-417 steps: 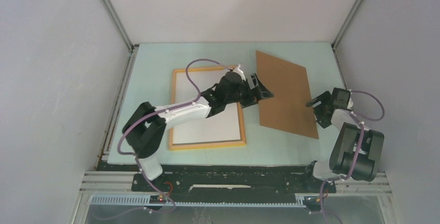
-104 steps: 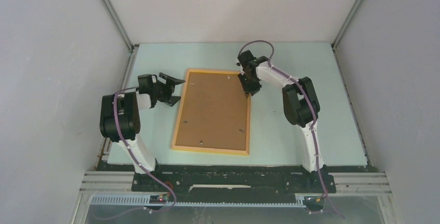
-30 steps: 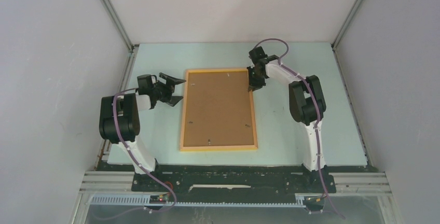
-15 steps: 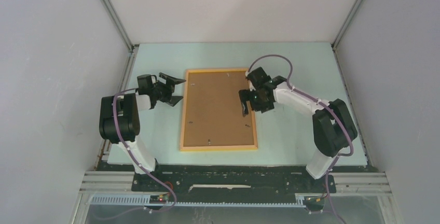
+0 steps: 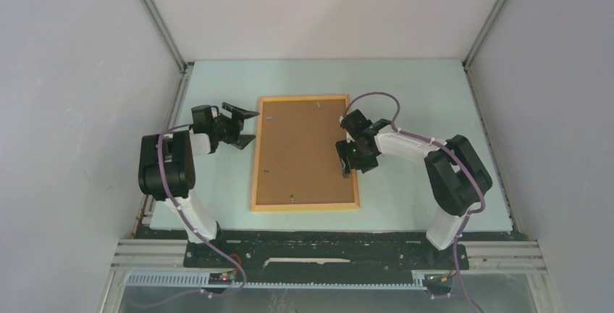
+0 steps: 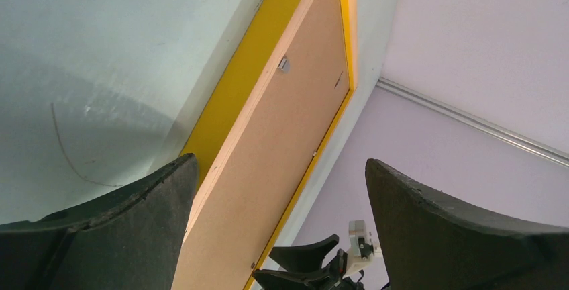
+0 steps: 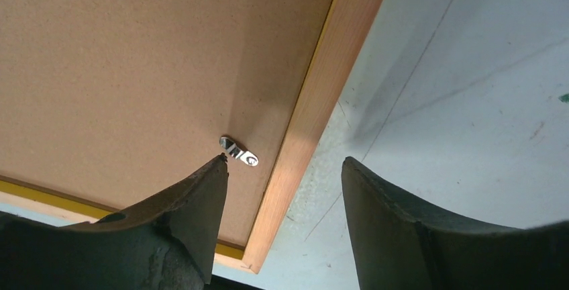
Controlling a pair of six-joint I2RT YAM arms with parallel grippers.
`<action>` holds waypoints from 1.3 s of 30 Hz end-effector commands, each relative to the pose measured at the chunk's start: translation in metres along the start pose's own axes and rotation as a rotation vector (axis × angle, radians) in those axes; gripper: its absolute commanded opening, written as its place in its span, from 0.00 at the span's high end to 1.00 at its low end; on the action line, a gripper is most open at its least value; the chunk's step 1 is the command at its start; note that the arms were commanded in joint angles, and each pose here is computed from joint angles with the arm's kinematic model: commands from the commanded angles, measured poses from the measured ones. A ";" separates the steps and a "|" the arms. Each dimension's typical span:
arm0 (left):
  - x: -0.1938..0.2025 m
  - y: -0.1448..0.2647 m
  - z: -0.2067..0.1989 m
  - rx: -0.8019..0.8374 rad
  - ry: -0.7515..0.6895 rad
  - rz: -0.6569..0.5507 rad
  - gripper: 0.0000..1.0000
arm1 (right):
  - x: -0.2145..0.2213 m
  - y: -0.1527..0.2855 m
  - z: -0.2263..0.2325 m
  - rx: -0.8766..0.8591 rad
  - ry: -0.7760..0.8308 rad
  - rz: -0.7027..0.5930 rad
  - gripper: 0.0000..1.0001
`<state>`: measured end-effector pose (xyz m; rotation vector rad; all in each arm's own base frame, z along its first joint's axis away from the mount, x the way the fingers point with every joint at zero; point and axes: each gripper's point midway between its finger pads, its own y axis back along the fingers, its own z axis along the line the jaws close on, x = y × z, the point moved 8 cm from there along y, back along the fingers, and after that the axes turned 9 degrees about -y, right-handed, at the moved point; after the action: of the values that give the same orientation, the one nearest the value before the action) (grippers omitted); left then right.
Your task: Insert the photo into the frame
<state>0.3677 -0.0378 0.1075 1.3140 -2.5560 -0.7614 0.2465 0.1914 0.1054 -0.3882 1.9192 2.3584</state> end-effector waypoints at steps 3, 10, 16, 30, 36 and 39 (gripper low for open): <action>0.003 0.009 -0.007 0.039 -0.011 0.005 0.04 | -0.005 -0.010 0.010 0.028 0.010 -0.014 0.29; 0.003 0.009 -0.007 0.038 -0.011 0.003 0.03 | -0.013 -0.014 0.012 0.076 -0.040 -0.023 0.43; 0.003 0.009 -0.007 0.040 -0.012 0.004 0.04 | -0.017 -0.016 0.014 0.092 -0.132 0.006 0.85; 0.002 0.017 -0.016 0.031 -0.080 -0.028 0.01 | -0.040 0.015 0.014 -0.120 -0.231 -0.105 0.64; 0.002 0.013 -0.012 -0.047 -0.153 -0.022 0.00 | -0.052 0.011 0.009 -0.103 -0.191 -0.141 0.24; 0.011 0.001 -0.006 -0.071 -0.173 0.024 0.00 | -0.058 -0.004 0.006 -0.029 -0.188 -0.122 0.23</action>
<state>0.3567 -0.0381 0.1128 1.3006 -2.5813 -0.8909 0.2818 0.2005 0.1189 -0.2032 1.7077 2.3170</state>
